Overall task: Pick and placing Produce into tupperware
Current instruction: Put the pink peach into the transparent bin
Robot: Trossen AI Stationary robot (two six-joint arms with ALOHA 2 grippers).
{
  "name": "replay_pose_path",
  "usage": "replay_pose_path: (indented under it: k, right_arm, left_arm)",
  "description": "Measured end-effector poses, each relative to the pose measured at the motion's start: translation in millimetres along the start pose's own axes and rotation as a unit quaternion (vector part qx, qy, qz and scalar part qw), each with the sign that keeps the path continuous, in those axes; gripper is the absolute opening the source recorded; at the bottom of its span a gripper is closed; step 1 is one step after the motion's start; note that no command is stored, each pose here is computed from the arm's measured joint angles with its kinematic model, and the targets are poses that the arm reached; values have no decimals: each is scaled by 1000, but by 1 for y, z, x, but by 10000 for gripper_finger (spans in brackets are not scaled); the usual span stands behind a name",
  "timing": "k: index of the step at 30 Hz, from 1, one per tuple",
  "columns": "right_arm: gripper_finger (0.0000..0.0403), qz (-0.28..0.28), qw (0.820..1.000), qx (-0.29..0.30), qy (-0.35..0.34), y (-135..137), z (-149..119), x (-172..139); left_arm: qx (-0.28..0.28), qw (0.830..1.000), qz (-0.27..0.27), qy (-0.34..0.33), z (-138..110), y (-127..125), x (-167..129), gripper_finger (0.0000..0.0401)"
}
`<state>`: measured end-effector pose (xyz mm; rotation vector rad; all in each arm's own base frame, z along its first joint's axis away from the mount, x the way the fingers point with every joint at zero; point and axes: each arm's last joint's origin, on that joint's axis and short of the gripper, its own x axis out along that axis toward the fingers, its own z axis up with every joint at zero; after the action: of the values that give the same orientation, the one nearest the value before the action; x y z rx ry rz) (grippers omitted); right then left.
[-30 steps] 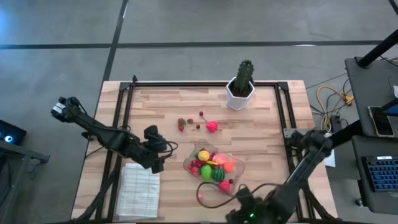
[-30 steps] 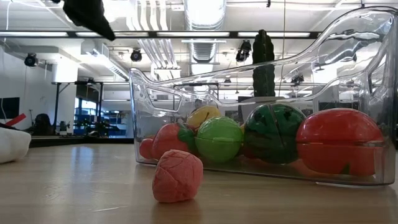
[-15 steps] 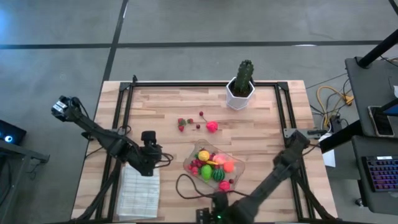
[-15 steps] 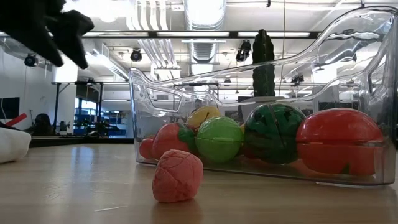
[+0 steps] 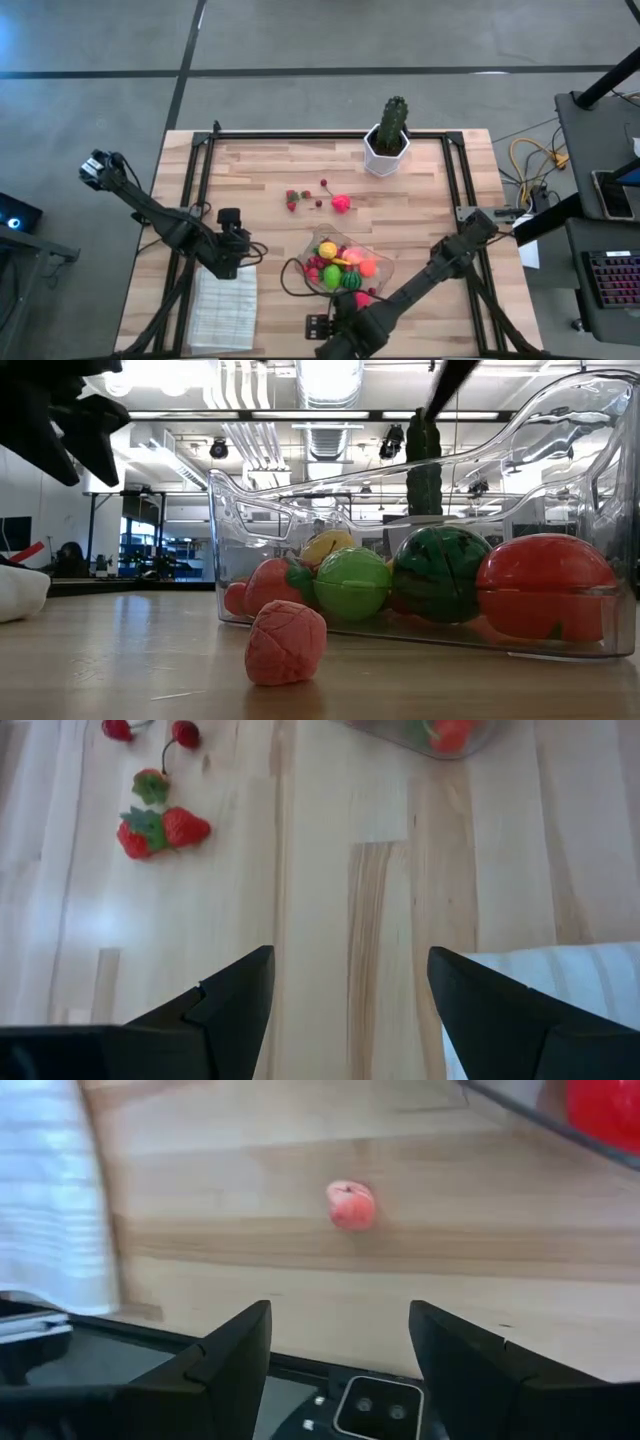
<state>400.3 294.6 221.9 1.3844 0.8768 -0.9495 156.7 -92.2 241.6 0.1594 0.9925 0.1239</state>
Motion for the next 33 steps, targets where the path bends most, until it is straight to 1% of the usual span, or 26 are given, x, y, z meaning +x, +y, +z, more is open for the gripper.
replay_pose_path:
  k: [3,7,11,13,15,17,19,23,26,28,30,33]
  right_arm:
    - [231,-2,1000,-6,20,2,0,5]
    - [231,1,999,-11,40,7,4,13]
    - [231,-5,999,-9,34,8,10,19]
    - [231,3,999,-25,24,9,10,19]
    - [231,16,999,-51,2,10,10,11]
    - [230,40,996,-77,-36,11,7,-4]
    - [230,64,993,-81,-65,9,8,-22]
    - [226,86,989,-84,-89,2,10,-56]
    - [225,115,980,-117,-109,-2,11,-83]
    - [224,141,972,-128,-134,-4,17,-109]
    - [224,158,964,-138,-164,-10,26,-134]
    - [224,153,952,-162,-209,-19,43,-161]
  left_arm:
    - [-6,1000,-1,-3,-6,4,-1,248]
    - [-12,1000,-1,-16,-8,7,-3,248]
    - [-12,1000,1,-18,-9,7,-4,248]
    - [-12,1000,-5,-14,-9,7,-3,248]
    - [-13,1000,-19,-10,-9,6,-3,248]
    - [-18,999,-35,-20,-7,3,0,248]
    - [-17,998,-48,-39,-6,-1,3,248]
    - [-26,993,-83,-74,0,-8,9,248]
    - [-37,988,-119,-93,8,-16,12,248]
    - [-42,981,-157,-105,15,-23,15,248]
    - [-42,977,-178,-105,19,-30,22,248]
    - [-43,974,-197,-100,25,-43,37,248]
